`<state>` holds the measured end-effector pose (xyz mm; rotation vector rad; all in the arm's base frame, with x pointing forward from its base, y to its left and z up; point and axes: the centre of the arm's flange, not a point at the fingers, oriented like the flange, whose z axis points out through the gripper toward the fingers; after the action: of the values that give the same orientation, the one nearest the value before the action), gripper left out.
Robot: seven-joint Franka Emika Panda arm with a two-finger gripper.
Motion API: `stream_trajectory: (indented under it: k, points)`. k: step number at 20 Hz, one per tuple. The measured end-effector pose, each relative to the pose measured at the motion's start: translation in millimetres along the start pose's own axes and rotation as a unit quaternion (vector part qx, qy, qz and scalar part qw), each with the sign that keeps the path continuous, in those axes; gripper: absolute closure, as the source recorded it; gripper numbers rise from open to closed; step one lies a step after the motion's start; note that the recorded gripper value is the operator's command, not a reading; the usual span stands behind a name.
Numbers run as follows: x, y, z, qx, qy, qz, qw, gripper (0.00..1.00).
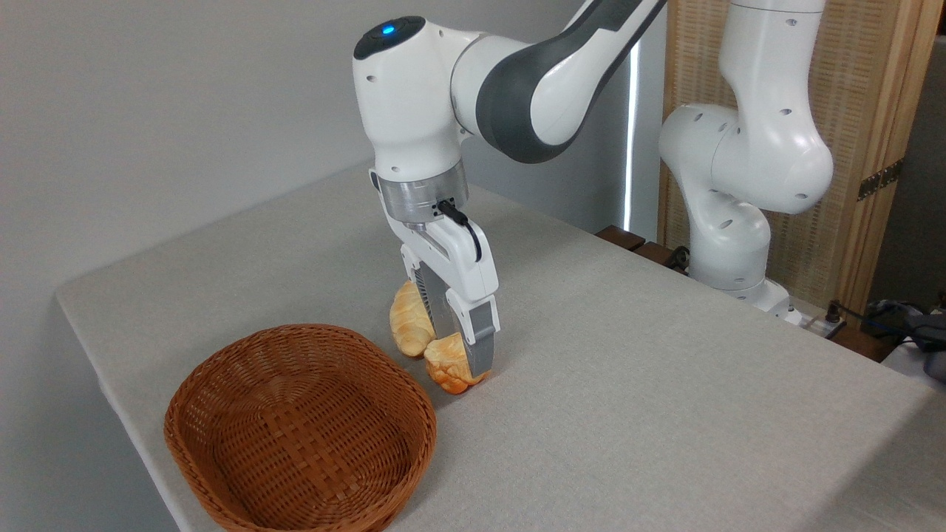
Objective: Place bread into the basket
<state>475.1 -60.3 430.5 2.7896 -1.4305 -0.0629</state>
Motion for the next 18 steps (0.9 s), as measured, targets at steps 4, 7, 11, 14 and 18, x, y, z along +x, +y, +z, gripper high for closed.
stream_trajectory:
  k: [4, 7, 11, 14, 18]
  points:
    - [1.8, 0.6, 4.0, -0.001, -0.001, 0.002, 1.0, 0.0]
    - [3.5, 1.1, 6.8, -0.003, -0.003, 0.003, 1.0, 0.0]
    - [7.0, 3.0, 9.8, -0.003, -0.005, 0.008, 1.0, 0.41]
    - [8.2, 3.2, 10.5, -0.002, -0.005, 0.01, 0.9999, 0.57]
    - [8.2, 3.2, 10.5, -0.002, -0.005, 0.01, 0.9999, 0.57]
